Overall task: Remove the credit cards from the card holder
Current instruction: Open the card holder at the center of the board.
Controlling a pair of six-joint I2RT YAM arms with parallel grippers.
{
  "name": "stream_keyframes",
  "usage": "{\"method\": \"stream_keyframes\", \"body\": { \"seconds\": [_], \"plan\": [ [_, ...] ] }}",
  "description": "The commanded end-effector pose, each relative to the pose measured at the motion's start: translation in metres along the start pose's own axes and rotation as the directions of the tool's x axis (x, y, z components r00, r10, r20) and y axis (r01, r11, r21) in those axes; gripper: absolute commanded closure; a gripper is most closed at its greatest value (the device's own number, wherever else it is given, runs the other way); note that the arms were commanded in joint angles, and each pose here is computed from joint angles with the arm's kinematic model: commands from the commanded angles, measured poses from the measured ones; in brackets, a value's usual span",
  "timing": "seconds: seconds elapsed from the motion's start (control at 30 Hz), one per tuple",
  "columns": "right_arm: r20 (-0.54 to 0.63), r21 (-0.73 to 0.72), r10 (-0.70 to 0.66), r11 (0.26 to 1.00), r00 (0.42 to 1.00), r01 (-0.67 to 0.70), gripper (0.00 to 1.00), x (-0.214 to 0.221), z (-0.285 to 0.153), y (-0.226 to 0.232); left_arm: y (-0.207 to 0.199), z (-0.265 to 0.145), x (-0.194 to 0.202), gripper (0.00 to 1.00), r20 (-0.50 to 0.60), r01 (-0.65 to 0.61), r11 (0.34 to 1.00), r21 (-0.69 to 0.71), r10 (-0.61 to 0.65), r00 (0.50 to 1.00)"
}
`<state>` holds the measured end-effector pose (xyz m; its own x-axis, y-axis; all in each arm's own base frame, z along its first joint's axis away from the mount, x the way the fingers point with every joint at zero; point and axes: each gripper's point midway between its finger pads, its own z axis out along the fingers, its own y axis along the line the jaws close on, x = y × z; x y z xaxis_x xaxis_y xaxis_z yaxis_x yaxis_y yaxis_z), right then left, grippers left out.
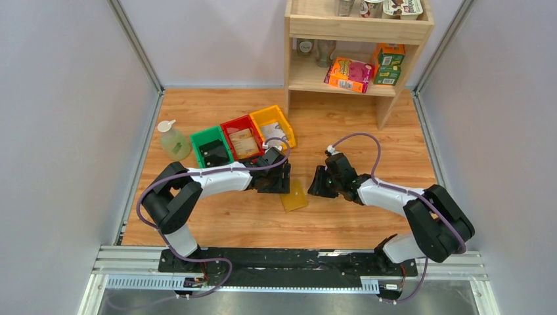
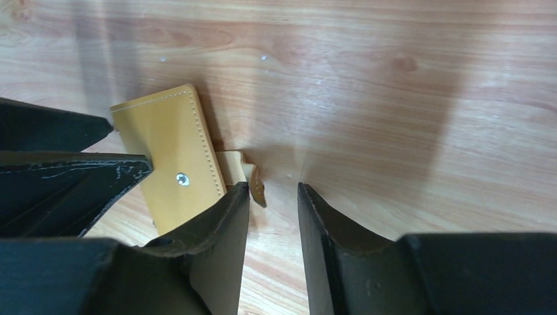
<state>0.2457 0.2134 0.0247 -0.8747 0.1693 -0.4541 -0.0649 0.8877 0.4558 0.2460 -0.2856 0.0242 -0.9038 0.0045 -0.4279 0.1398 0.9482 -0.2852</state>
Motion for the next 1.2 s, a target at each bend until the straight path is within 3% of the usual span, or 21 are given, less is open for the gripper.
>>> {"method": "stream_keyframes", "body": {
  "seconds": [0.0,0.17,0.27,0.53,0.7,0.93,1.17],
  "plan": [
    [-0.002,-0.118,0.013,0.993,1.0,-0.013,0.6,-0.007,0.003,0.026,0.037,0.009,0.031,0.27,-0.113,-0.085,0.988,-0.127,0.071,0.991],
    [0.029,-0.146,0.023,0.989,0.999,-0.018,0.61,-0.012,0.009,0.03,0.032,0.007,0.026,0.26,-0.099,-0.115,0.988,-0.099,0.105,0.99],
    [0.033,-0.15,0.026,0.988,0.999,-0.021,0.67,-0.009,0.015,0.027,0.028,0.002,0.022,0.26,-0.072,-0.119,0.989,-0.086,0.113,0.991],
    [-0.005,-0.24,0.081,0.967,0.997,-0.08,1.0,0.004,0.014,0.038,0.017,-0.016,0.017,0.11,-0.029,-0.139,0.985,-0.102,0.137,0.99],
    [0.02,-0.276,0.191,0.945,0.981,-0.178,1.0,0.011,0.005,0.039,0.015,-0.033,0.01,0.09,0.007,-0.124,0.984,-0.129,0.126,0.992],
    [0.093,-0.213,0.259,0.948,0.961,-0.235,1.0,0.03,0.003,0.036,-0.001,-0.04,0.016,0.02,0.004,-0.132,0.985,-0.112,0.133,0.991],
    [0.16,-0.154,0.279,0.954,0.947,-0.256,1.0,0.028,0.002,0.023,-0.017,-0.029,0.026,0.02,-0.03,-0.172,0.978,-0.119,0.169,0.985]
  ]
}}
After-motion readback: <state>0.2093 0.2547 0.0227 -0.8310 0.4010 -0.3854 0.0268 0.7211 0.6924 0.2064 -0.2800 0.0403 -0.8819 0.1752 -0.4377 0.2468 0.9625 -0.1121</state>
